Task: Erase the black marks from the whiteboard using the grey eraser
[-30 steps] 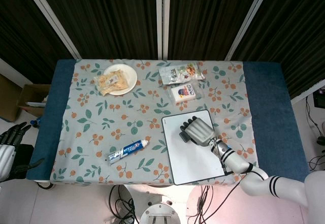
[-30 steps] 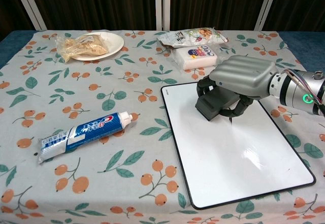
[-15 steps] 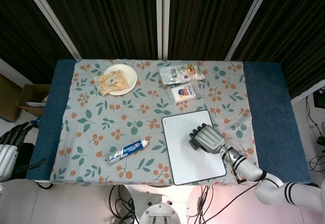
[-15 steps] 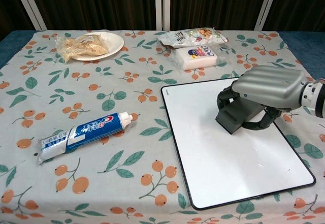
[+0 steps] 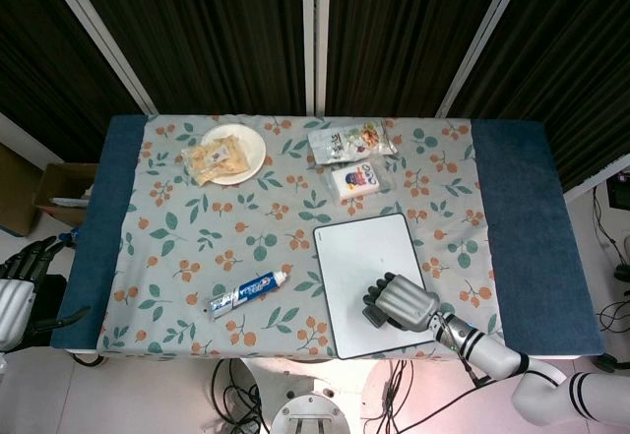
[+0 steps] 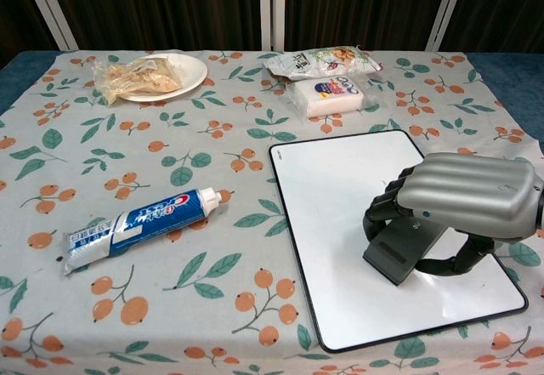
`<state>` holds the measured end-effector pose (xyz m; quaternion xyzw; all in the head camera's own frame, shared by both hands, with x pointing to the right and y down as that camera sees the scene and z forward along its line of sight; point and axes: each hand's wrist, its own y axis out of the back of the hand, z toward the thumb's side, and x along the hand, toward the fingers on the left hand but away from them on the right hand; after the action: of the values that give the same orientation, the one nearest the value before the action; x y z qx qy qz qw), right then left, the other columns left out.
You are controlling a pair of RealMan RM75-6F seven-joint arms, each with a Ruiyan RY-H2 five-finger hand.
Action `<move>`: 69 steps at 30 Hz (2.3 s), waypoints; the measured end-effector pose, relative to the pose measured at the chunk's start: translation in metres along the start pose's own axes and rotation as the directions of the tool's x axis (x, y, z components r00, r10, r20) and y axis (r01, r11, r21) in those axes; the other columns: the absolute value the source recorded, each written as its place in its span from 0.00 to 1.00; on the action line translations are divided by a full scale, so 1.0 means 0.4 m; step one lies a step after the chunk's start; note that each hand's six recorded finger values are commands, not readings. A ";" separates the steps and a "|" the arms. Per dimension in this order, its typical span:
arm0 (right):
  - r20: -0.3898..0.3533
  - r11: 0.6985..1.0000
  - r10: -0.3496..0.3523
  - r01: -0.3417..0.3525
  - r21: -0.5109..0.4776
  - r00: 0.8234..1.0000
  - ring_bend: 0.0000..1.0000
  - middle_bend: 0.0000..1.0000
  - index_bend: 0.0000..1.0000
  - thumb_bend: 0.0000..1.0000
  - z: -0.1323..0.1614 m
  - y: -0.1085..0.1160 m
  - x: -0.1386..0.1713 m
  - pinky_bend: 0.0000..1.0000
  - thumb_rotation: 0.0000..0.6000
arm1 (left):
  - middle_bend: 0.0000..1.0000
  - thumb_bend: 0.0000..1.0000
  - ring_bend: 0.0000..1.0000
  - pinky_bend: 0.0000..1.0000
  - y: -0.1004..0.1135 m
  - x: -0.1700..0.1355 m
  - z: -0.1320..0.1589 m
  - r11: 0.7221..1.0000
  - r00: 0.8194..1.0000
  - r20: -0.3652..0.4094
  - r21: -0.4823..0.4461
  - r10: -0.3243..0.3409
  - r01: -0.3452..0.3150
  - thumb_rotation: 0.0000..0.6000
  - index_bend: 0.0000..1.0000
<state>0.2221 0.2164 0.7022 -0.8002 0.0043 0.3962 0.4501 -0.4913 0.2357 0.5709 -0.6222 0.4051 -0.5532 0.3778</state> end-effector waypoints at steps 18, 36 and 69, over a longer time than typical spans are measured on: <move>0.126 0.990 -0.130 0.123 0.067 0.983 0.46 0.60 0.71 0.34 -0.093 0.088 -0.151 0.54 1.00 | 0.07 0.04 0.08 0.19 -0.007 -0.001 -0.009 1.000 1.000 -0.007 -0.003 -0.008 0.008 0.41 0.10; 0.207 0.998 -0.045 0.051 -0.026 0.977 0.46 0.60 0.71 0.34 -0.165 0.063 -0.172 0.54 1.00 | 0.07 0.04 0.08 0.19 -0.004 0.000 -0.003 1.000 1.000 -0.001 0.005 -0.009 0.009 0.41 0.09; 0.208 0.983 -0.146 0.165 -0.076 0.967 0.47 0.60 0.72 0.34 -0.173 0.085 0.096 0.55 1.00 | 0.07 0.03 0.08 0.19 -0.003 0.000 0.013 1.000 1.000 0.014 0.004 -0.007 0.007 0.41 0.10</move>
<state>0.2796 0.1596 0.6728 -0.7739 -0.1227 0.4384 0.4403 -0.4860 0.2361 0.5713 -0.6268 0.3990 -0.5509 0.3801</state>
